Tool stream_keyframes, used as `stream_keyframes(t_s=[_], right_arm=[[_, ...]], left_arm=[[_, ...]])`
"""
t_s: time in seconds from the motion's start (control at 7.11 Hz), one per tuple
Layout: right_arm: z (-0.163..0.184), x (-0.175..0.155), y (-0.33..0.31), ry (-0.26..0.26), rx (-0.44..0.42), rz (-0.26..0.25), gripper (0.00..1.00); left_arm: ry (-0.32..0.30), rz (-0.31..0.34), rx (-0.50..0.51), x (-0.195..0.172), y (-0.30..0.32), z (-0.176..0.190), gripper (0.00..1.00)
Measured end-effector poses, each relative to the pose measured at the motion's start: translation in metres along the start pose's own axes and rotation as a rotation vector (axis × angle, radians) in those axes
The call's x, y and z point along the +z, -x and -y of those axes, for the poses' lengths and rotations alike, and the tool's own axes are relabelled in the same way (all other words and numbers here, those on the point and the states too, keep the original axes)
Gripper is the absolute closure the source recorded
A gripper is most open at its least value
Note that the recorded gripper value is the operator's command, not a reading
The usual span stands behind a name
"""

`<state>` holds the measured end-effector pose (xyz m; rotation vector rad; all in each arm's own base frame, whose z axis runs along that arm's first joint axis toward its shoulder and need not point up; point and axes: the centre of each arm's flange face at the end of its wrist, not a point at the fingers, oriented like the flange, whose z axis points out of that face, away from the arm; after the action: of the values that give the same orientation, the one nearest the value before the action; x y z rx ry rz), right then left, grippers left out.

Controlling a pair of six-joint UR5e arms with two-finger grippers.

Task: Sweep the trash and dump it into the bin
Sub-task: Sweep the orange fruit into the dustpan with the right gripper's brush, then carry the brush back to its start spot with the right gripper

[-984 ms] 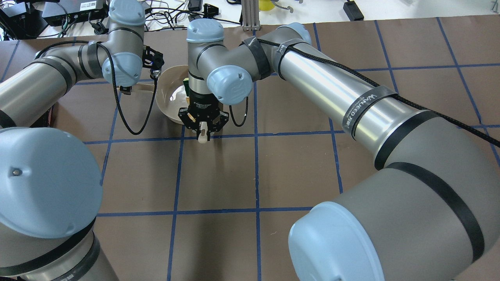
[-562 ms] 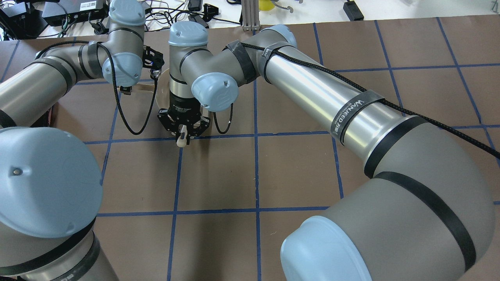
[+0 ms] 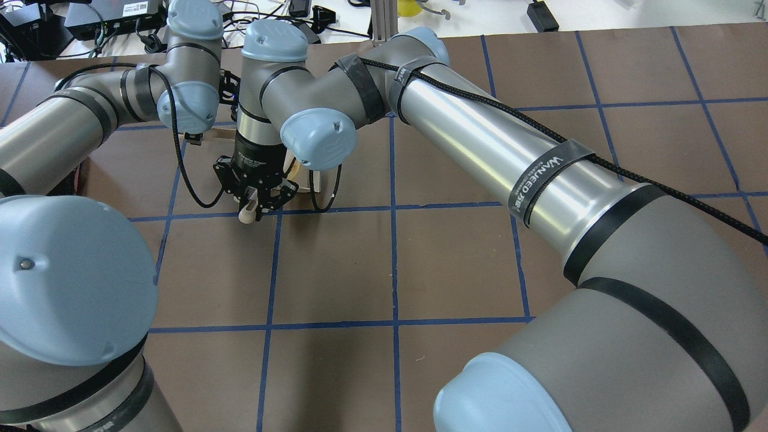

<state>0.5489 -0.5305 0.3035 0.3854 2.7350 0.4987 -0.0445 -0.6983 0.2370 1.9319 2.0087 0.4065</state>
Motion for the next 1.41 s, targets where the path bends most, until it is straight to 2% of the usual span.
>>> stream_keyframes(t_s=[0.28, 0.56, 0.98, 1.12, 1.41], right_arm=[[-0.014, -0.024, -0.005, 0.0, 0.021, -0.016, 1.0], [-0.01, -0.057, -0.032, -0.033, 0.061, -0.092, 1.0], [0.053, -0.101, -0.127, -0.075, 0.162, -0.216, 1.0], [0.071, -0.117, -0.169, -0.089, 0.154, -0.257, 1.0], [0.103, -0.177, -0.267, -0.115, 0.055, -0.306, 1.0]], left_arm=[[0.001, 0.008, -0.001, 0.001, -0.001, 0.001, 1.0], [0.001, 0.009, -0.001, 0.002, -0.001, 0.002, 1.0], [0.004, 0.012, 0.0, -0.001, -0.002, 0.0, 1.0], [0.011, 0.012, 0.002, -0.001, -0.002, 0.0, 1.0], [0.03, 0.014, 0.007, -0.001, -0.002, -0.001, 1.0]])
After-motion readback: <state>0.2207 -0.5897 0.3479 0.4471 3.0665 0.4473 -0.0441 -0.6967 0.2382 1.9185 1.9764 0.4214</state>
